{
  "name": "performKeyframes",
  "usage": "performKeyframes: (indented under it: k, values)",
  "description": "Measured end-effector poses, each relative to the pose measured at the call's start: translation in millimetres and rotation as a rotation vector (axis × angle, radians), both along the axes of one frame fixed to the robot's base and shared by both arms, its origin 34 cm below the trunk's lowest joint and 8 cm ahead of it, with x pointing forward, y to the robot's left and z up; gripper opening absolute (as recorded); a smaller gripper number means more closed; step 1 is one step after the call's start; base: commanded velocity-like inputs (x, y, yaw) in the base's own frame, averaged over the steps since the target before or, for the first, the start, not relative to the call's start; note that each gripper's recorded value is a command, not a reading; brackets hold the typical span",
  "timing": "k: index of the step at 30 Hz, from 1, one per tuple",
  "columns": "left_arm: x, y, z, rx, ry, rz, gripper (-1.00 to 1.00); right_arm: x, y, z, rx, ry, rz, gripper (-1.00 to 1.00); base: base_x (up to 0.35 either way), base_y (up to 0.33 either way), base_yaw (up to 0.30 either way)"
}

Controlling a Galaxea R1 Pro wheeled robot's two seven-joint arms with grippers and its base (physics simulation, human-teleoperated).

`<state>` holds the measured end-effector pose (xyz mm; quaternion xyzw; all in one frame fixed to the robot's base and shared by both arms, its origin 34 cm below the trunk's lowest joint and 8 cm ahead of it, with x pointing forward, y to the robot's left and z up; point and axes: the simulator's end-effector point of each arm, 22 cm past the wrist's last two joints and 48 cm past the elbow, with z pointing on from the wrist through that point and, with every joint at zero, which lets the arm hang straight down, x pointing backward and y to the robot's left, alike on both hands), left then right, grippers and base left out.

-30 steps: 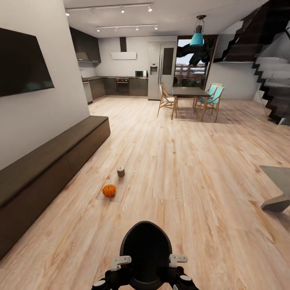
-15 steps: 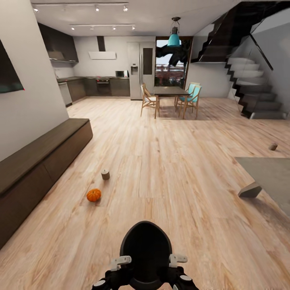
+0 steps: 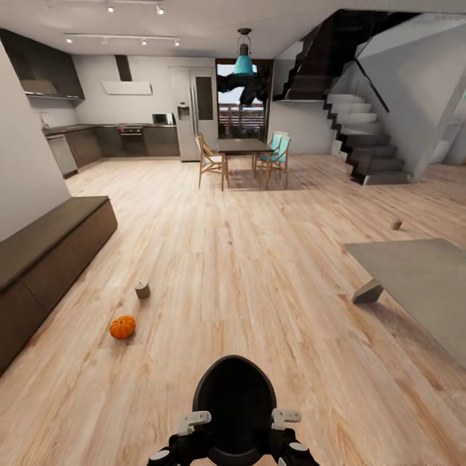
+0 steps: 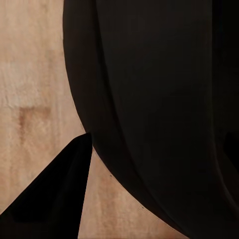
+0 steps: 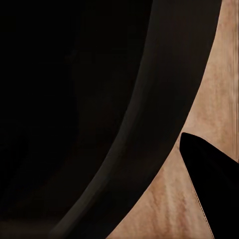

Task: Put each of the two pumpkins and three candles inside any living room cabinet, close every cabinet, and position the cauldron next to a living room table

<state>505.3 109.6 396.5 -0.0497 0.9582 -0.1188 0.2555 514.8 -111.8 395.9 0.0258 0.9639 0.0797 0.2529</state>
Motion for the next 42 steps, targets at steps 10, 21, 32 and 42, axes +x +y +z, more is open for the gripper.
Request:
performKeyframes:
  k: [10,21,32,42]
  values:
    - [0.0,0.1,0.2,0.000,0.000,0.000,-1.00,0.0,0.1,0.2,0.000,0.000,0.001,-1.00,0.254,0.000,-0.127]
    - [0.1,0.0,0.3,0.000,-0.001,0.000,-1.00,0.1,0.0,0.2,0.000,-0.001,0.000,-1.00,0.313,0.000,-0.002]
    - [1.0,0.0,1.0,0.000,-0.003,-0.001,-1.00,1.0,0.0,1.0,0.000,-0.003,0.000,-1.00,0.234,0.000,-0.193]
    - [2.2,0.0,2.5,0.000,-0.007,-0.001,-1.00,2.2,0.0,2.5,0.000,-0.007,0.000,-1.00,0.006,0.000,-0.273]
